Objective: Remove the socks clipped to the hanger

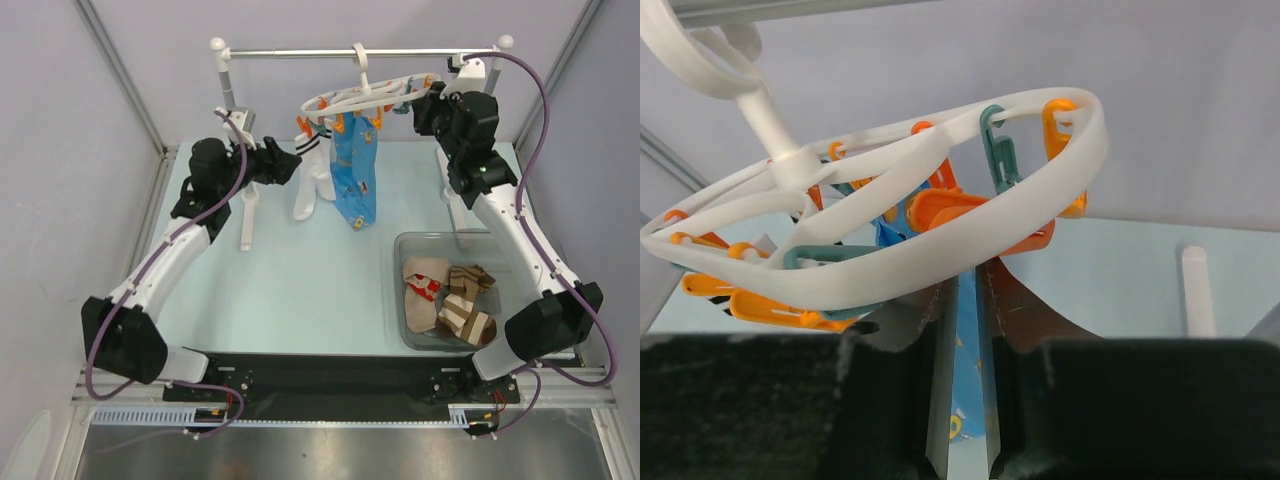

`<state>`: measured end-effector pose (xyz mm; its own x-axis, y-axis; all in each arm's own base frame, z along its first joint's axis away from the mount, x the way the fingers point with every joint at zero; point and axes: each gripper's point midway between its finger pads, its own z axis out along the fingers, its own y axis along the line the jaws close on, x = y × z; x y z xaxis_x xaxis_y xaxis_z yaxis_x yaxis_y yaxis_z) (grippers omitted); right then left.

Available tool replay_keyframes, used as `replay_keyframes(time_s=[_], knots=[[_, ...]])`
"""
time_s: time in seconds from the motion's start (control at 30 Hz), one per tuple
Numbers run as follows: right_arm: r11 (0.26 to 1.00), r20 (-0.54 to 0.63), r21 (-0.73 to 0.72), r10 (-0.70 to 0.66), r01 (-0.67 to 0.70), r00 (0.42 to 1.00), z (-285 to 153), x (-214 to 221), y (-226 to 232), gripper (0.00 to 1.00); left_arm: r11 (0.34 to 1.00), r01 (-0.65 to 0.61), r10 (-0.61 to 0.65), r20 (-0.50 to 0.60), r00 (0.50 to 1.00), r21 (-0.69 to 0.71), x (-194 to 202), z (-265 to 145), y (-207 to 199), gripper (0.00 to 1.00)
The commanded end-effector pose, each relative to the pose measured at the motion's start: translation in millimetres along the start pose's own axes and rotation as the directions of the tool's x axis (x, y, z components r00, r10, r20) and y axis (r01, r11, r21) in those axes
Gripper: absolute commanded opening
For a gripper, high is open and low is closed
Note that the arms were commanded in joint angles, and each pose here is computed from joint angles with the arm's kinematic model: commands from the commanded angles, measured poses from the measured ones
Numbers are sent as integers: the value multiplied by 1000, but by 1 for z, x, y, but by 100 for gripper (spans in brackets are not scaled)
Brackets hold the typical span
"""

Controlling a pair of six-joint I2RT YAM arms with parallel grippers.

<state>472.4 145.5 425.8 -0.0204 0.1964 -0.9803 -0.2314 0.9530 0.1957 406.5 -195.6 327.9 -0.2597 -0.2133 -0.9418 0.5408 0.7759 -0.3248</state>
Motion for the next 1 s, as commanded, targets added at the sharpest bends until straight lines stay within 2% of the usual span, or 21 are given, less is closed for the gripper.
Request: replay_keyframes(time_s=[0.0, 0.27, 0.3, 0.63, 0.67, 0.7, 0.77, 0.83, 0.87, 0.93, 0.97], knots=[[998, 72, -62, 31, -26, 997, 7, -27, 8, 17, 993, -116, 113, 98, 989, 24, -36, 19, -1, 78], [995, 46, -94, 49, -44, 998, 14, -19, 2, 16, 993, -117, 115, 63, 991, 29, -24, 53, 22, 78], [993, 72, -112, 56, -48, 996, 17, -27, 4, 16, 993, -116, 114, 51, 992, 33, -19, 61, 26, 78], [989, 73, -139, 71, -60, 995, 19, -26, 4, 16, 995, -103, 104, 49, 993, -15, -12, 105, 54, 75], [988, 70, -143, 75, -64, 995, 19, -25, 5, 16, 995, -101, 101, 49, 994, -9, -8, 111, 55, 68], [986, 63, -152, 77, -67, 995, 19, -23, 6, 16, 995, -95, 94, 58, 994, 11, -11, 113, 52, 57], [985, 51, -157, 80, -71, 996, 18, -19, 6, 17, 995, -88, 85, 58, 995, 46, -13, 112, 41, 27], [984, 35, -164, 82, -75, 996, 16, -16, 8, 20, 995, -89, 87, 51, 995, 38, -11, 103, 34, 14], [983, 23, -163, 85, -80, 996, 11, -15, 8, 24, 995, -94, 92, 55, 994, 28, -10, 98, 28, 7], [981, 21, -172, 98, -93, 995, 3, -16, 10, 30, 995, -97, 96, 56, 994, 23, -10, 77, 15, 1], [980, -12, -171, 105, -106, 994, -8, -9, 11, 39, 995, -95, 93, 51, 994, 25, -7, 71, 8, 0]])
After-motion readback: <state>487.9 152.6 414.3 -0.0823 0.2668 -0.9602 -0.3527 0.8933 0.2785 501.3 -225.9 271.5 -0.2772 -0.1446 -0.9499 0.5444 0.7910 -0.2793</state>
